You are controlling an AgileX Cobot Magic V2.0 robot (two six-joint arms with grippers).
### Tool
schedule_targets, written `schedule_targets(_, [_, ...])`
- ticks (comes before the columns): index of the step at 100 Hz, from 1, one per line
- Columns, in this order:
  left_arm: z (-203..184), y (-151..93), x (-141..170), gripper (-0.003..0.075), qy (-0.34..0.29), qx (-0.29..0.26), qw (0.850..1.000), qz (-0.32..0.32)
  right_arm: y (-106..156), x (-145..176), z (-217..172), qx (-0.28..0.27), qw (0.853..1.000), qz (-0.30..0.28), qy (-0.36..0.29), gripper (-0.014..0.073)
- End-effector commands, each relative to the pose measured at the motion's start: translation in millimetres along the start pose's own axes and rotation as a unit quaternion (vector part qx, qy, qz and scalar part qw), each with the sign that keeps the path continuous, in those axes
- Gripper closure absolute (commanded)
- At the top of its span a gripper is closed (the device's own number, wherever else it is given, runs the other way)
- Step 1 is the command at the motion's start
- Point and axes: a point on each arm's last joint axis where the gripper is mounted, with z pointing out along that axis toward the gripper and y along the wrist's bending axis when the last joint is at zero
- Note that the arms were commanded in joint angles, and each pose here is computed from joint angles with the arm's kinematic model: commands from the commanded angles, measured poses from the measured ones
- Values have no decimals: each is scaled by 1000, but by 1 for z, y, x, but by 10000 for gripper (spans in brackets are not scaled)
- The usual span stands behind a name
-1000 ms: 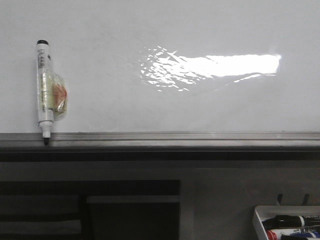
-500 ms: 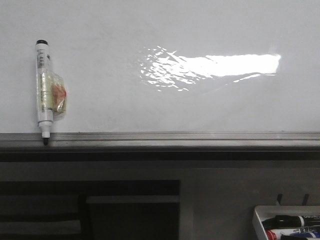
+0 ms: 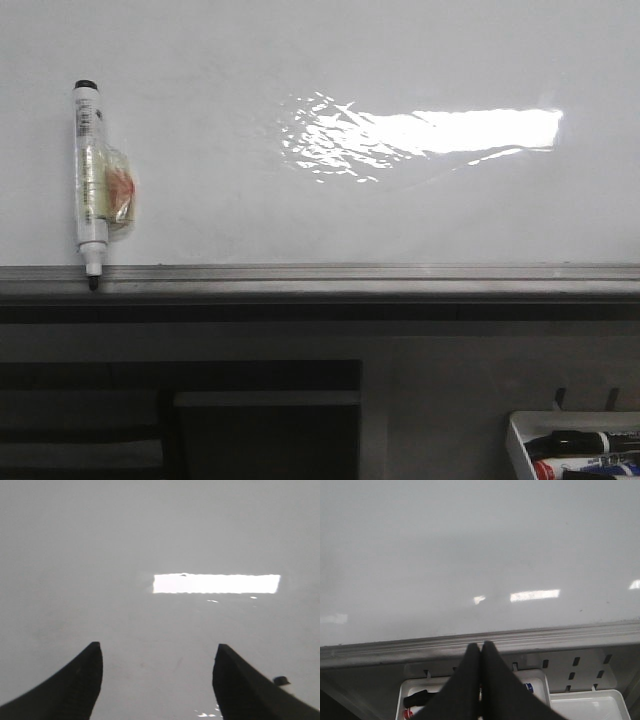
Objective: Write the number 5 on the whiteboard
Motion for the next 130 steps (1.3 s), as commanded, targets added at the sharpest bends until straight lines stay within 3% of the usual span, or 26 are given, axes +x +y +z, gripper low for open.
schedule_targets(1, [8, -13, -12, 279, -30, 54, 998, -13, 1, -18, -2, 2, 999, -4, -47, 656])
schedule_targets(18, [17, -44, 4, 279, 36, 164, 985, -35, 1, -18, -2, 2, 999, -4, -47, 656])
schedule_targets(39, [30, -76, 36, 279, 144, 225, 962, -61, 1, -18, -2, 2, 999, -4, -47, 656])
schedule_targets(58, [47, -86, 58, 280, 215, 197, 952, -88, 1, -17, -2, 2, 999, -4, -46, 656])
schedule_targets(95, [67, -92, 75, 291, 248, 173, 949, -88, 1, -17, -2, 2, 999, -4, -43, 656])
schedule_targets(103, [70, -90, 80, 394, 257, 166, 948, -86, 1, -17, -2, 2, 999, -4, -44, 656])
schedule_targets(118, [72, -90, 85, 734, 266, 161, 947, -83, 1, -17, -2, 1, 999, -5, -44, 656])
schedule_targets(130, [72, -90, 85, 741, 266, 161, 947, -83, 5, -17, -2, -26, 999, -13, -42, 656])
